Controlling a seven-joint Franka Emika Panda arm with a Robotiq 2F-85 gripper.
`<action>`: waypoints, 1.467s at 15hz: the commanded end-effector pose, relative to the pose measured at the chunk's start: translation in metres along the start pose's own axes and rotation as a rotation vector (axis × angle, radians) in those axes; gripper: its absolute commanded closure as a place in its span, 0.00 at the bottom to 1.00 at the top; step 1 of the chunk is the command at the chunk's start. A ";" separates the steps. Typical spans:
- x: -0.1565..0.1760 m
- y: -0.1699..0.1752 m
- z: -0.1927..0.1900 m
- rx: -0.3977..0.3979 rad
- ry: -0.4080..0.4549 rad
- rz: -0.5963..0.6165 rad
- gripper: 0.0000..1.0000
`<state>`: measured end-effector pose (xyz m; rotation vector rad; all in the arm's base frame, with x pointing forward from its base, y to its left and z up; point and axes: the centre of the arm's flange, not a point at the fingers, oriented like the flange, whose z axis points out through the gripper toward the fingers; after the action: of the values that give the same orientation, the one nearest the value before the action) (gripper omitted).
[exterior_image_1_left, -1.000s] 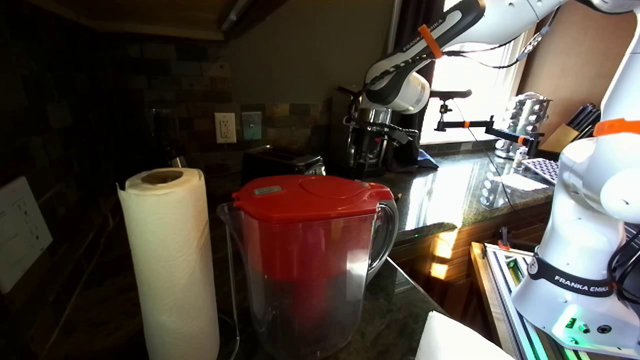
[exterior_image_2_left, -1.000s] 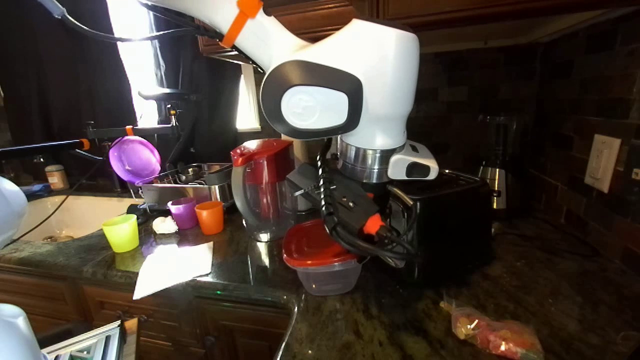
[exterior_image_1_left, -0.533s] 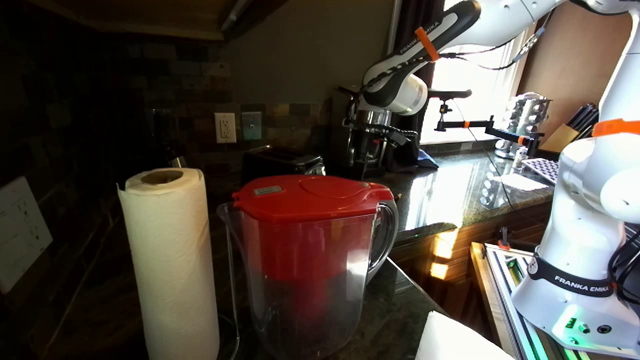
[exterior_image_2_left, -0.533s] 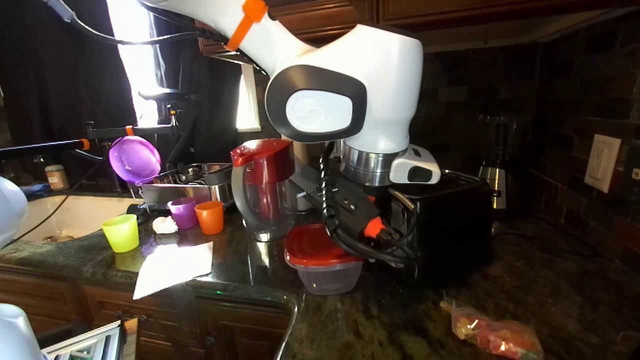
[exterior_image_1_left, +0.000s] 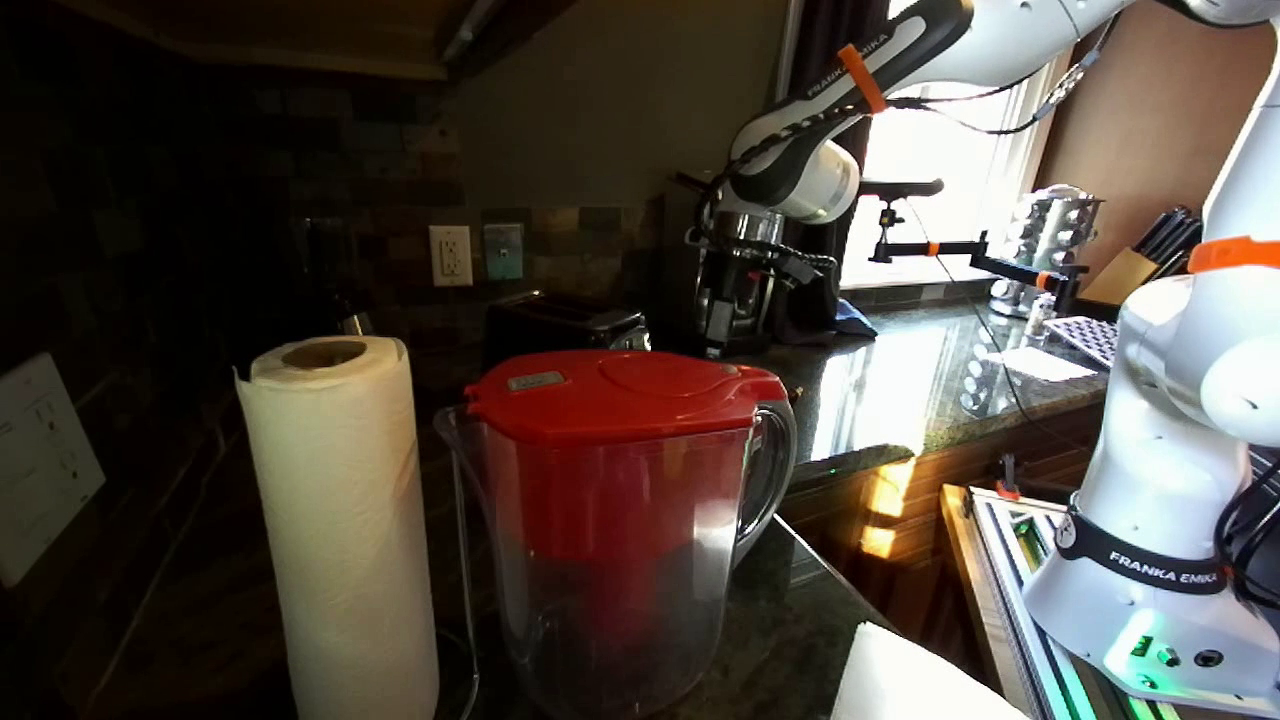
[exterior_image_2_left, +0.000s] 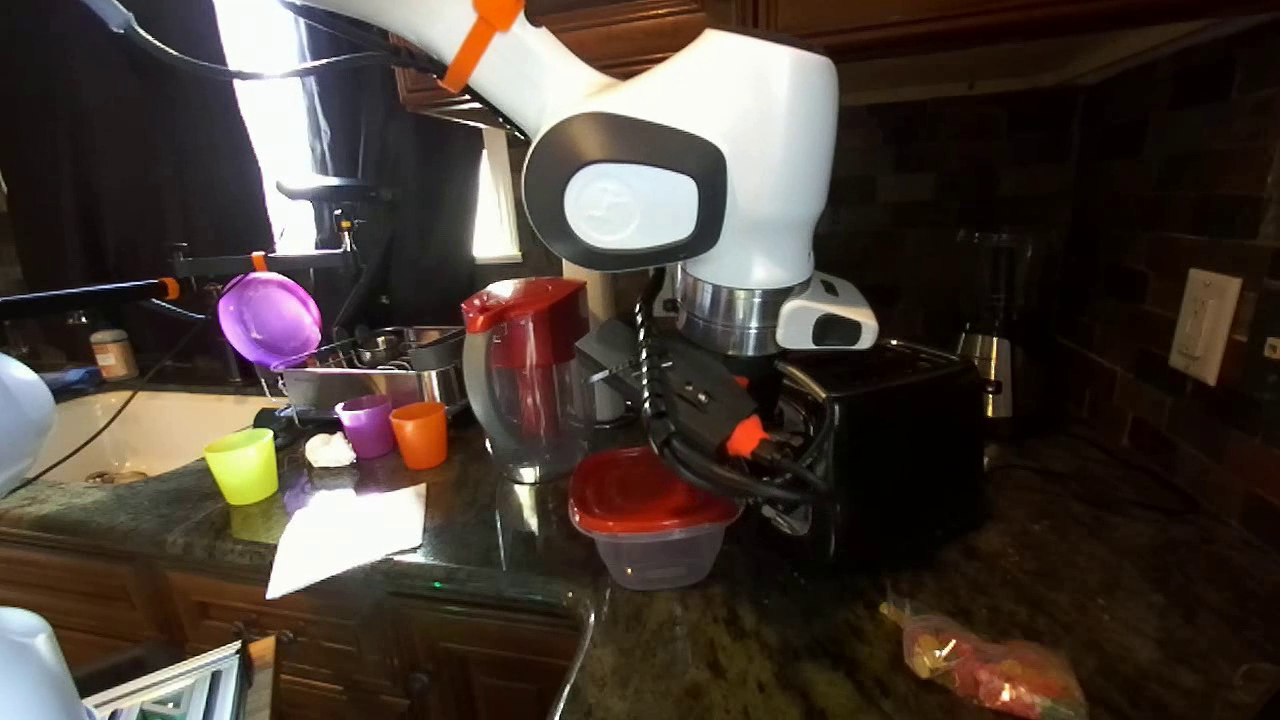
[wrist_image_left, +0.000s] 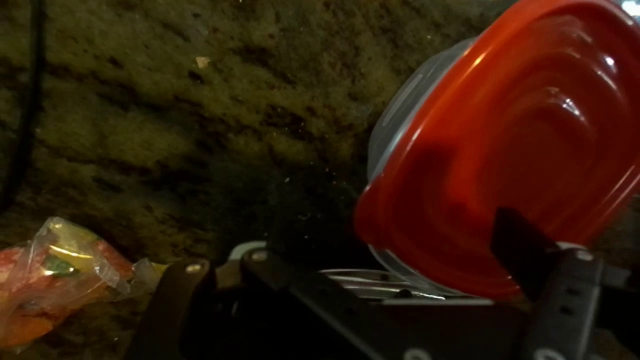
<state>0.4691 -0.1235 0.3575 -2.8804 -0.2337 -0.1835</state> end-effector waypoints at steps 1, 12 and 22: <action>-0.020 -0.020 -0.020 -0.016 0.044 -0.033 0.00; -0.070 -0.065 -0.102 -0.094 0.198 -0.183 0.00; -0.100 -0.089 -0.133 -0.190 0.259 -0.250 0.00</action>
<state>0.3645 -0.0950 0.4905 -2.9467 -0.5500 -0.6185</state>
